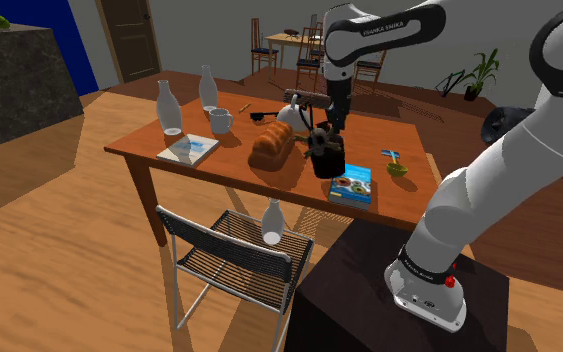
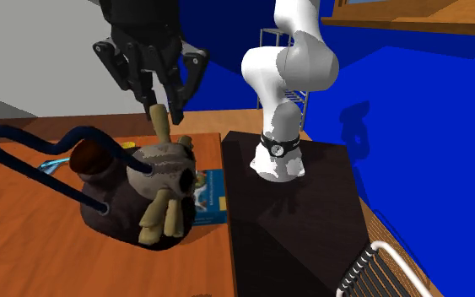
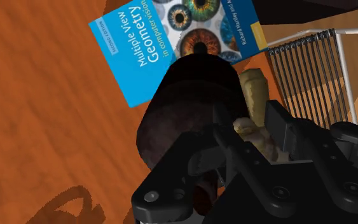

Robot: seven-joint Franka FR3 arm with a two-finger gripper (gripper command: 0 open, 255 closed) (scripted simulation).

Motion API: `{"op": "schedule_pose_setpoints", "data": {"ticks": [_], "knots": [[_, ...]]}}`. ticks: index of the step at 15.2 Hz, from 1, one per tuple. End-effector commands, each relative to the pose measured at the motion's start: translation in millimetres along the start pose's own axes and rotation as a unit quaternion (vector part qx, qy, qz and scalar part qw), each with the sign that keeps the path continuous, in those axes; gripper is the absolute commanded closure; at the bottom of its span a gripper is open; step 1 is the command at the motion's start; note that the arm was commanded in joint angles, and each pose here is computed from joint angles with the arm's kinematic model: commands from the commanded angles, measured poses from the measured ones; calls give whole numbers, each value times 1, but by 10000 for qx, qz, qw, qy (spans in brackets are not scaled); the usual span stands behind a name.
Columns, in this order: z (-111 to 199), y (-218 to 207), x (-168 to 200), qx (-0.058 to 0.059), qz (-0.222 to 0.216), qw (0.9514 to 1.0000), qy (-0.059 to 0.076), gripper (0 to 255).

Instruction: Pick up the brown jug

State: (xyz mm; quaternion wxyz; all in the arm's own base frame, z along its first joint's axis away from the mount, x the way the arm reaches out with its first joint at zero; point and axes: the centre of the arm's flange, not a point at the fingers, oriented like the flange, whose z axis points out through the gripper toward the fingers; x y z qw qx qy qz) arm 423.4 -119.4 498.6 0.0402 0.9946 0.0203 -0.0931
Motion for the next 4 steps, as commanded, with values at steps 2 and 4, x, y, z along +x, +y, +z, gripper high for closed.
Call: {"op": "schedule_pose_setpoints", "data": {"ticks": [2, 4], "knots": [[-17, 1, -3, -4, 4, 10000, 11, 255], [-18, 1, -3, -4, 4, 10000, 11, 255]]}}
